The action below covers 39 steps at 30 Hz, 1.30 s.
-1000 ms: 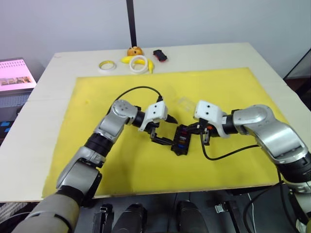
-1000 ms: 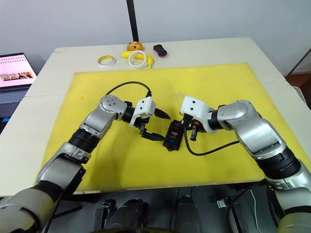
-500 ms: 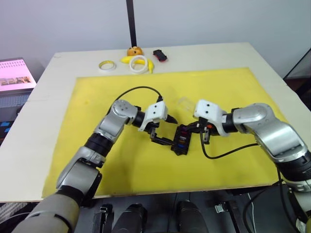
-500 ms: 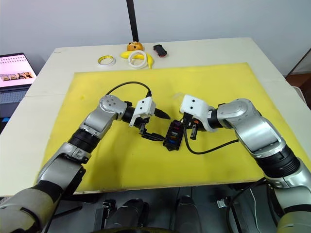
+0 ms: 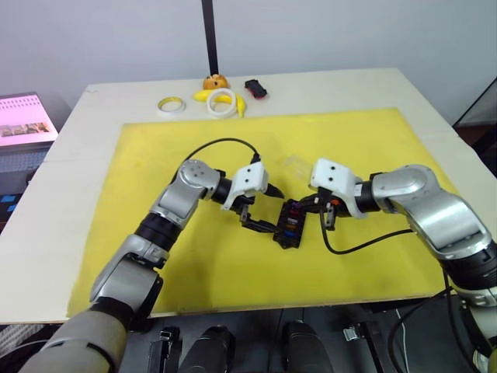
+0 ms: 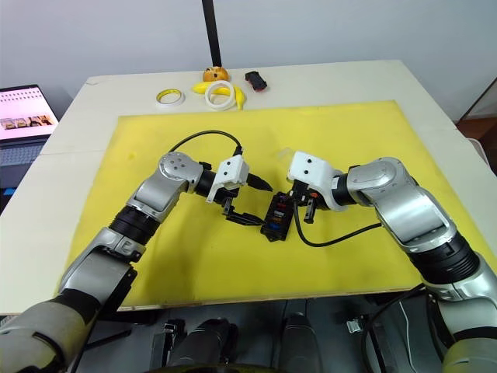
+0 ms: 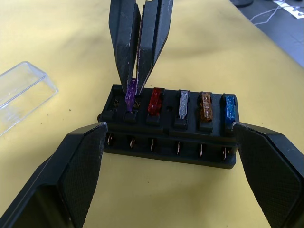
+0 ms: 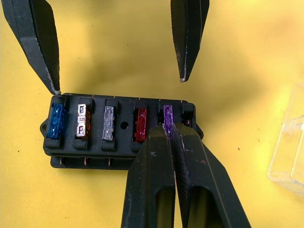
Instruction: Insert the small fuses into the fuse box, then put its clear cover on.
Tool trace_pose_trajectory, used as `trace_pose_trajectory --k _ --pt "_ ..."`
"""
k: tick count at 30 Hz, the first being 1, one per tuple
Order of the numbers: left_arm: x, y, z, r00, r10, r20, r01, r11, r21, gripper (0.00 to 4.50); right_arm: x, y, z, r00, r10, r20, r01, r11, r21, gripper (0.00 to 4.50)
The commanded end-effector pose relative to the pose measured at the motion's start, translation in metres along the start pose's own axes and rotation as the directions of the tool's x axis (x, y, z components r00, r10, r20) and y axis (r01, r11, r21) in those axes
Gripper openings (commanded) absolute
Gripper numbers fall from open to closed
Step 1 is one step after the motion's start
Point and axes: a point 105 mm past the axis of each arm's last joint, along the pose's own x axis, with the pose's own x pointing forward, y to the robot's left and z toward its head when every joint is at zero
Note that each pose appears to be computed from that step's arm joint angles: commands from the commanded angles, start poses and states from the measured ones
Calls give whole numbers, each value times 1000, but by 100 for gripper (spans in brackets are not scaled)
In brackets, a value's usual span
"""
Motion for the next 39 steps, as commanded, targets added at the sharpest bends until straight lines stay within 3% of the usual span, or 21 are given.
trace_pose_trajectory --k 1,24,39 --pt "-5 5 12 1000 19 12 -19 999 49 441 0 1 5 1000 2 16 -1 1000 -20 0" --pt "-3 3 11 1000 21 13 -22 999 49 441 3 1 -8 1000 -6 -15 5 999 -48 0" --pt "-2 5 12 1000 20 15 -21 998 55 441 3 10 -5 999 30 -19 -29 998 56 0"
